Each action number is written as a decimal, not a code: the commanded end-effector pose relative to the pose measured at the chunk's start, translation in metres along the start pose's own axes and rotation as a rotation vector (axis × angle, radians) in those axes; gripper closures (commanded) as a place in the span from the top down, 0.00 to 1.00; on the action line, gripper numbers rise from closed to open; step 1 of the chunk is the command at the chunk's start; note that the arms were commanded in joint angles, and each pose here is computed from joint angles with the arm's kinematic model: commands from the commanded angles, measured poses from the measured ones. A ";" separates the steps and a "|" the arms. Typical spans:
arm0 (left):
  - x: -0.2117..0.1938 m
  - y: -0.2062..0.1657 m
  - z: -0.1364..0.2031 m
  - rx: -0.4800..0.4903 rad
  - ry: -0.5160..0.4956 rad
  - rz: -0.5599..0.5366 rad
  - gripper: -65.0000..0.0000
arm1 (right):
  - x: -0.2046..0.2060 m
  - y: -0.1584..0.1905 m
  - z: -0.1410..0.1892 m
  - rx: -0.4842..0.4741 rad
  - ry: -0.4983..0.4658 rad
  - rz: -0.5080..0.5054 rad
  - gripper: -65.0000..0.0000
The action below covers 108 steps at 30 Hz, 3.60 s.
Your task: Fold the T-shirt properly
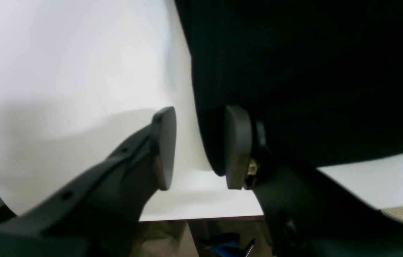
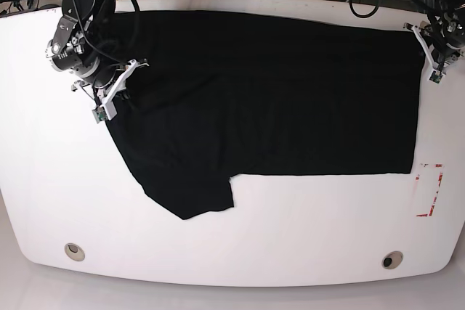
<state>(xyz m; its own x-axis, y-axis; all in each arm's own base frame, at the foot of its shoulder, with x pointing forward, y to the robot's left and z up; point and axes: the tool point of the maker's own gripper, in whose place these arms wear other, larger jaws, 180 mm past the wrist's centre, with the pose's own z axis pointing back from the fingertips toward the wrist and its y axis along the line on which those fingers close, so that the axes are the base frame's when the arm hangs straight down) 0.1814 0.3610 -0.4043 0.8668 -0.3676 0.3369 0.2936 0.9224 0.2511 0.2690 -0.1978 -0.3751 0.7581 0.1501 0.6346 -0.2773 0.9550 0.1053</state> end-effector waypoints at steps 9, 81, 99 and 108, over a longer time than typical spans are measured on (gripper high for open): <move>0.011 0.017 0.011 0.043 -0.027 -0.023 0.32 | 0.005 -0.026 -0.003 -0.015 0.012 0.002 0.01; -0.015 0.012 0.009 0.046 0.029 0.098 0.57 | 0.121 -0.059 -0.126 0.083 -0.164 -0.189 0.51; 0.114 0.101 0.075 0.300 -0.285 0.187 0.57 | 0.121 -0.061 -0.125 0.077 -0.183 -0.192 0.06; 0.189 0.088 0.038 0.146 -0.384 0.190 0.58 | 0.122 -0.059 -0.126 0.081 -0.183 -0.192 0.06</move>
<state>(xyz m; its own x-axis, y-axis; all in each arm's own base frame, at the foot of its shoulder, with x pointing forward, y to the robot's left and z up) 0.3423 0.3603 -0.2943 0.7075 -0.2571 0.6583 0.0933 0.9573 0.2736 0.4397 -0.1964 -0.4164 0.7116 -0.0947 0.6962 -0.1854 0.9304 0.3161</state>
